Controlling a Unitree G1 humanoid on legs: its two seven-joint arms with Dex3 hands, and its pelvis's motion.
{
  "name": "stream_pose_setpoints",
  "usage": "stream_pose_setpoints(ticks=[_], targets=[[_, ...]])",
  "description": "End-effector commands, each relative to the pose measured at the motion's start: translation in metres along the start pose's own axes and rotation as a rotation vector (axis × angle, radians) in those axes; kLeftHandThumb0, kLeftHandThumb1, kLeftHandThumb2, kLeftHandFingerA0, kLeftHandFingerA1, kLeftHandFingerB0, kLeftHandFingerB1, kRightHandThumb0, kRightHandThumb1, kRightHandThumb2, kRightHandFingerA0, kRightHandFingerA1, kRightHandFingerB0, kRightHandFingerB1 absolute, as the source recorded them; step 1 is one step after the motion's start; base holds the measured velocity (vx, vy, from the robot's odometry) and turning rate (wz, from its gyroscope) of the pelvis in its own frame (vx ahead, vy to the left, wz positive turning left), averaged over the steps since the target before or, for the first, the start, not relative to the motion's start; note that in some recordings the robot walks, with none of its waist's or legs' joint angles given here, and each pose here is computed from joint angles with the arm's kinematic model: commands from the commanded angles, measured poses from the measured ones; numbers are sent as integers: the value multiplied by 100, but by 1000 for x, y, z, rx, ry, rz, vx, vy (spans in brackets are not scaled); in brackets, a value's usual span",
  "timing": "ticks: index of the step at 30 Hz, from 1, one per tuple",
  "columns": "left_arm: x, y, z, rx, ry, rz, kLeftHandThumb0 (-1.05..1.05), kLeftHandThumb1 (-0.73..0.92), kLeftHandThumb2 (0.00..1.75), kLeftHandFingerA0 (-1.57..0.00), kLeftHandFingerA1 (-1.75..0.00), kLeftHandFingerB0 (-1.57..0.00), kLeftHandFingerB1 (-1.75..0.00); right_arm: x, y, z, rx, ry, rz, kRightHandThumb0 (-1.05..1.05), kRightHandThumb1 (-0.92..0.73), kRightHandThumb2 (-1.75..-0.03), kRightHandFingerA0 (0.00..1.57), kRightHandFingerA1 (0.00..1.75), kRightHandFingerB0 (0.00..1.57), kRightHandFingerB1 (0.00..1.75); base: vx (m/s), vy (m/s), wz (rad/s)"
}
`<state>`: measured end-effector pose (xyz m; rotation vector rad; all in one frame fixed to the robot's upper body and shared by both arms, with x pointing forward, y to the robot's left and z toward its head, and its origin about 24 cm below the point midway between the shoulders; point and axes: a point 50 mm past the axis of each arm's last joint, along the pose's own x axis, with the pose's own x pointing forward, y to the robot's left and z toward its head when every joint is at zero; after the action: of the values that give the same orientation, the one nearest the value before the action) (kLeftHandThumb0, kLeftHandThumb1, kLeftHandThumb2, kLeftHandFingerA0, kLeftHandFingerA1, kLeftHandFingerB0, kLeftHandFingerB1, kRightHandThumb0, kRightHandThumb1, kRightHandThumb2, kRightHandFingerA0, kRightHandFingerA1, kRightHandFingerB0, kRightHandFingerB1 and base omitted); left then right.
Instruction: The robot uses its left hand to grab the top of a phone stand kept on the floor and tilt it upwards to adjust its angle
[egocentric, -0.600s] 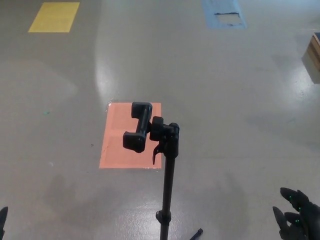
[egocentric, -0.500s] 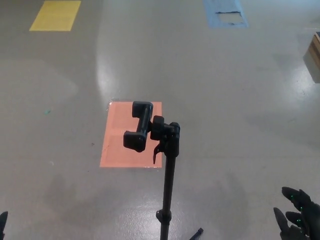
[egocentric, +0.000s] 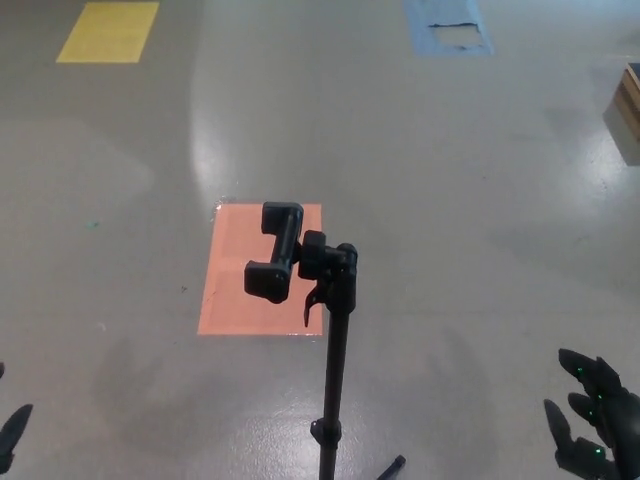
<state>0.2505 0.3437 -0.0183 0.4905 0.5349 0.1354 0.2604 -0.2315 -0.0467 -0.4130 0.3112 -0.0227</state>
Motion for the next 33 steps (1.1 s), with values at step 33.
stream_pose_setpoints(ticks=[33], targets=[[-52, -32, 200, 1149, -1106, 35, -86, 57, 93, -16, -42, -2, -19, 13, -12, 41, 36, -266, -89, -35, -56, -111, 1, 47, 0, 48, 0, 0, 0]])
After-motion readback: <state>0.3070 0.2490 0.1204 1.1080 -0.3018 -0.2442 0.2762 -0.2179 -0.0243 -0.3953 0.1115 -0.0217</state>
